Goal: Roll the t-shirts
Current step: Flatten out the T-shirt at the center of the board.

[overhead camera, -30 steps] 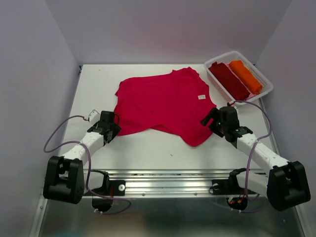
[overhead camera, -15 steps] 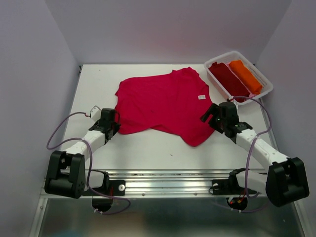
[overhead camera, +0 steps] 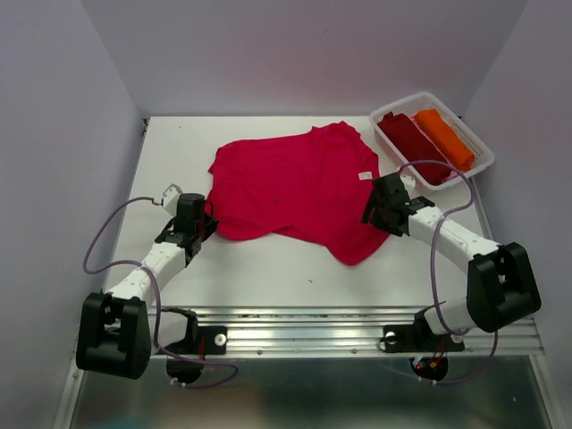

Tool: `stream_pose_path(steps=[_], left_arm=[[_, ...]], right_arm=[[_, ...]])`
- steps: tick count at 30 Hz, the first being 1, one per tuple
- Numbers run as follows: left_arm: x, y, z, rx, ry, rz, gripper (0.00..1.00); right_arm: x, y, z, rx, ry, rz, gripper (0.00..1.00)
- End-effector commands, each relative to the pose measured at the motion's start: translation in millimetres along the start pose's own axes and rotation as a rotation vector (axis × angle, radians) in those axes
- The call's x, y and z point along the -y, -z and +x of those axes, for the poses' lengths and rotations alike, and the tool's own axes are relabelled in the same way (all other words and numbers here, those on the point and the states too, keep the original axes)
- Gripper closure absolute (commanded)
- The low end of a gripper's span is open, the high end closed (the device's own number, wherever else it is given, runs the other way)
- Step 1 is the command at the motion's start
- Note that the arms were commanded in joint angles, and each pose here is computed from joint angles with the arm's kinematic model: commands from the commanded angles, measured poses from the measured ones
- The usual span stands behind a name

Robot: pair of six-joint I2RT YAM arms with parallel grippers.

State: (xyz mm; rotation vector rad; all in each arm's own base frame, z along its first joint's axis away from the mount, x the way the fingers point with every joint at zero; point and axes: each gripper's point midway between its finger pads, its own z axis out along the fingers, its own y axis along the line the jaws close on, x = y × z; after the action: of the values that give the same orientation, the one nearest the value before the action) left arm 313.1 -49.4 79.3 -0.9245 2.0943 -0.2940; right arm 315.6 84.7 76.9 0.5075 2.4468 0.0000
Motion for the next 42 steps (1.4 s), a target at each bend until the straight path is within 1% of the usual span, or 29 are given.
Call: stream_pose_path(steps=[1,2,4,5,6,9,13,16,18,19,20,22,23,26,28,29,33,35,36,37,39,41,42], left_arm=[[10,-1,-2,-0.003,-0.024,0.043,1.00],[9,-2,-2,-0.004,-0.028,0.042,1.00],[9,-3,-1,-0.006,-0.026,0.041,1.00],[8,-4,2,-0.015,-0.031,0.037,1.00],[8,-5,1,-0.017,-0.029,0.036,1.00],[8,-5,4,-0.030,-0.033,0.039,1.00],[8,-2,2,-0.022,-0.037,0.037,1.00],[7,-1,0,-0.015,-0.038,0.035,1.00],[6,-1,0,-0.013,-0.032,0.029,1.00],[5,0,0,-0.013,-0.028,0.029,1.00],[6,1,1,-0.012,-0.025,0.034,1.00],[8,2,-1,-0.007,-0.020,0.042,1.00],[8,3,-2,-0.003,-0.020,0.045,1.00],[7,3,-2,0.001,-0.016,0.041,1.00],[8,3,-1,-0.004,-0.016,0.044,1.00],[8,2,-1,-0.007,-0.018,0.044,1.00],[13,5,-5,0.002,-0.016,0.056,1.00],[13,5,-7,0.007,-0.016,0.056,1.00],[14,5,-7,0.009,-0.015,0.056,1.00],[14,5,-7,0.009,-0.014,0.056,1.00],[13,4,-7,0.006,-0.015,0.052,1.00],[13,3,-6,0.004,-0.014,0.050,1.00],[12,3,-6,0.004,-0.015,0.050,1.00]], right_arm=[[22,2,19,0.021,-0.143,0.051,0.25],[19,3,27,0.007,-0.161,0.014,0.24],[9,8,27,0.036,-0.199,-0.080,0.24],[12,4,49,-0.012,-0.183,-0.116,0.23],[10,3,45,0.013,-0.212,-0.144,0.23],[17,-2,55,0.016,-0.273,-0.167,0.23],[17,-9,64,0.028,-0.303,-0.203,0.24],[24,-19,61,0.063,-0.308,-0.171,0.34],[22,-25,56,0.086,-0.311,-0.181,0.48],[23,-28,53,0.087,-0.320,-0.177,0.52],[21,-28,53,0.082,-0.319,-0.181,0.63],[18,-28,52,0.076,-0.320,-0.190,0.74],[17,-27,52,0.076,-0.320,-0.196,0.85],[18,-21,51,0.084,-0.327,-0.209,0.99],[23,-17,56,0.063,-0.323,-0.190,0.99],[23,-11,52,0.074,-0.334,-0.197,0.99],[24,11,46,0.044,-0.343,-0.185,0.99],[28,23,50,-0.008,-0.348,-0.149,0.99],[34,29,60,-0.057,-0.346,-0.123,0.98],[33,33,60,-0.068,-0.352,-0.127,0.98],[39,39,75,-0.120,-0.364,-0.110,0.93],[47,40,90,-0.163,-0.393,-0.076,0.91],[50,42,96,-0.181,-0.404,-0.062,0.81]])
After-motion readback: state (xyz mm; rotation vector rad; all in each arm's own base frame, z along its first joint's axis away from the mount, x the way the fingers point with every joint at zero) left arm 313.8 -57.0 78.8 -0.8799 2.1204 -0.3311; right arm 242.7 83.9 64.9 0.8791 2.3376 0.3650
